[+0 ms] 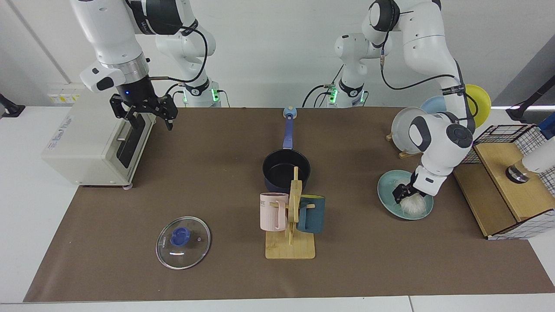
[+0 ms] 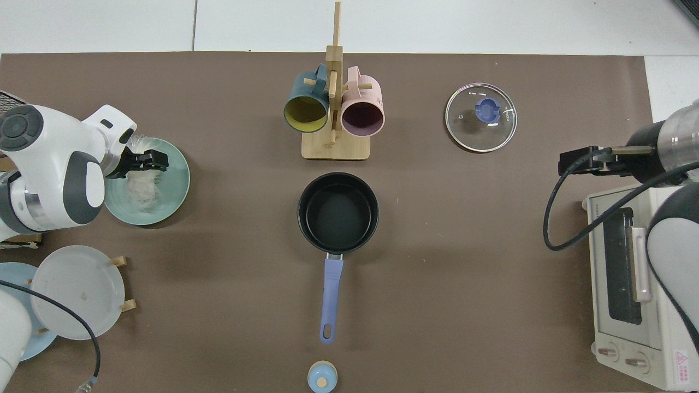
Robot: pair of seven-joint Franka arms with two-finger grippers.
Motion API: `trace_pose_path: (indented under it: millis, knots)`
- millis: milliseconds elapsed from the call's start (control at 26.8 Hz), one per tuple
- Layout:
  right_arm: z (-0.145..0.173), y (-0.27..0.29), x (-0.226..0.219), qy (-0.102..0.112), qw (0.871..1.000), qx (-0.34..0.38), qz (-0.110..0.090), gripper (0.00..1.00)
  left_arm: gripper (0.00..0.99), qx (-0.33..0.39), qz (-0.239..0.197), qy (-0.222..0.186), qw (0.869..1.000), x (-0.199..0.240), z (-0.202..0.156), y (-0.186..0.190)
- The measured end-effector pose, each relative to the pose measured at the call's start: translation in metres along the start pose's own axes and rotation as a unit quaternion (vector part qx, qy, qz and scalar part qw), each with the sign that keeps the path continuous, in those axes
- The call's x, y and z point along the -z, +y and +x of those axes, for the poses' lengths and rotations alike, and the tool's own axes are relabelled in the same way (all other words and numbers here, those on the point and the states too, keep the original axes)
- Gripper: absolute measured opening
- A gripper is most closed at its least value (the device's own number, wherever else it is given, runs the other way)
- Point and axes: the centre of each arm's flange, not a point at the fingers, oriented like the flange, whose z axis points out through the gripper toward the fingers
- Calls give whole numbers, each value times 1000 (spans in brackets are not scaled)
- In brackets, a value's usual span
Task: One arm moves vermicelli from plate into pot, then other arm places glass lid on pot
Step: 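Reach the left gripper to the vermicelli on the blue plate and grasp, then carry the vermicelli with the left gripper over the black saucepan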
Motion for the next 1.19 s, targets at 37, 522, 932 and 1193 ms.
trace_pose_path:
  millis: [37, 522, 932, 1193]
  knots:
    - [0, 0, 0, 0, 1000, 0, 0, 1000, 974, -1, 0, -2, 1000, -1, -1, 1]
    - [0, 0, 0, 0, 1000, 0, 0, 1000, 401, -18, -6, -23, 1000, 57, 11, 23]
    - [0, 0, 0, 0, 1000, 0, 0, 1000, 370, -11, -22, -11, 1000, 187, -29, 93]
    - [0, 0, 0, 0, 1000, 0, 0, 1000, 370, -19, -18, -49, 998, 218, -88, 187]
